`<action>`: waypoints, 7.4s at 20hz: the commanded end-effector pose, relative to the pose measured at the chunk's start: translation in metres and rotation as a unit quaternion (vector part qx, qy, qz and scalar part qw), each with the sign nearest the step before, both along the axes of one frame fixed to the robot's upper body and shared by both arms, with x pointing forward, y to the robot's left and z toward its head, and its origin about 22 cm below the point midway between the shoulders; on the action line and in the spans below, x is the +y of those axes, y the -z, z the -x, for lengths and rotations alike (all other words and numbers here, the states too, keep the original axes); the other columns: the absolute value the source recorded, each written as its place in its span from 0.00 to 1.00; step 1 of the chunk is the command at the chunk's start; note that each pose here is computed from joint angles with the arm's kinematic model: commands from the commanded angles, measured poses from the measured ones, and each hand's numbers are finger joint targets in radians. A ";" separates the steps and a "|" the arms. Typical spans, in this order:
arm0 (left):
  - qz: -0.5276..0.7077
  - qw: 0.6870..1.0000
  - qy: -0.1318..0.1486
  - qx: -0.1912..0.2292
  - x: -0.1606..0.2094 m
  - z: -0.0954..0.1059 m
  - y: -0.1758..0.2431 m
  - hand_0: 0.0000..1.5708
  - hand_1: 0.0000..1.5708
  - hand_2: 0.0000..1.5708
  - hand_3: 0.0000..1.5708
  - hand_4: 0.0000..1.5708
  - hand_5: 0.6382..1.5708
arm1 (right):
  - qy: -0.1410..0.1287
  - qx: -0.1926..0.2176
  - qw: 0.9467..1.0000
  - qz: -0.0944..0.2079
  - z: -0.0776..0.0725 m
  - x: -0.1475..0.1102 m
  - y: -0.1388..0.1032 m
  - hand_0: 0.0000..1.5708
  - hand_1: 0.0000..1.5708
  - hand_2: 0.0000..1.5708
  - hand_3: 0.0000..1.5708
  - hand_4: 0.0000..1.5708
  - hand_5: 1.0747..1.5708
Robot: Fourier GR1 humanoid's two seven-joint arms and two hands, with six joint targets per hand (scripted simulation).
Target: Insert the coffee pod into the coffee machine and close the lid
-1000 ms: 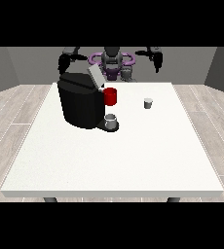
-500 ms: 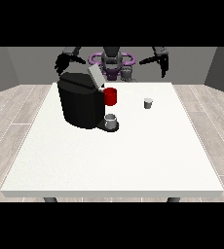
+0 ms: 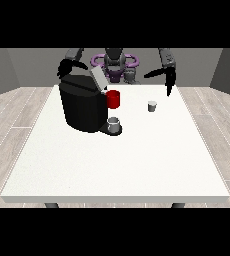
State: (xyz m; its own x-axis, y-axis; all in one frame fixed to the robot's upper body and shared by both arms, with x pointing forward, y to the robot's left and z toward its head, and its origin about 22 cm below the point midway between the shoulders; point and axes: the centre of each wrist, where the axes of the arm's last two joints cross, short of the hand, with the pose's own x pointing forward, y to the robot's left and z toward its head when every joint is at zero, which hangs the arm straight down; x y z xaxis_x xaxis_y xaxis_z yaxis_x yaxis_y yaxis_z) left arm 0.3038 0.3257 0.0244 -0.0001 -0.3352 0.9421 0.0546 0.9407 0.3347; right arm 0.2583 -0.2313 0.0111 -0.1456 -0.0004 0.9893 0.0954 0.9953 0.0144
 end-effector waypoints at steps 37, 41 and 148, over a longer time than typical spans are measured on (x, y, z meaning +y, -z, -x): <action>-0.262 0.963 -0.013 0.058 0.000 -0.050 0.049 0.46 0.46 0.55 0.41 0.15 1.00 | 0.004 0.056 0.998 0.024 -0.032 0.014 -0.003 0.00 0.00 0.00 0.00 0.33 1.00; -0.273 0.960 -0.018 0.065 -0.011 -0.048 0.057 0.52 0.52 0.62 0.47 0.25 1.00 | 0.015 0.058 0.998 0.007 -0.027 -0.002 0.015 0.00 0.00 0.00 0.00 0.32 1.00; -0.333 0.933 0.051 -0.126 -0.078 -0.161 -0.194 0.68 0.68 0.72 0.62 0.23 1.00 | -0.010 -0.017 1.000 -0.001 -0.059 0.016 -0.023 0.00 0.00 0.00 0.00 0.29 1.00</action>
State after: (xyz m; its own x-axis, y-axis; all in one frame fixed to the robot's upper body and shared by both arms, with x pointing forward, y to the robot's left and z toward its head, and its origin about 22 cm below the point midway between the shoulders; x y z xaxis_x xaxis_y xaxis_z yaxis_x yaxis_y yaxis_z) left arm 0.4634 0.2547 0.2253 -0.2722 -0.8305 0.4860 -0.0277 0.5116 0.8588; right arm 0.3201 -0.2142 0.0385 -0.1735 -0.0007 0.9848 0.0901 0.9958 0.0166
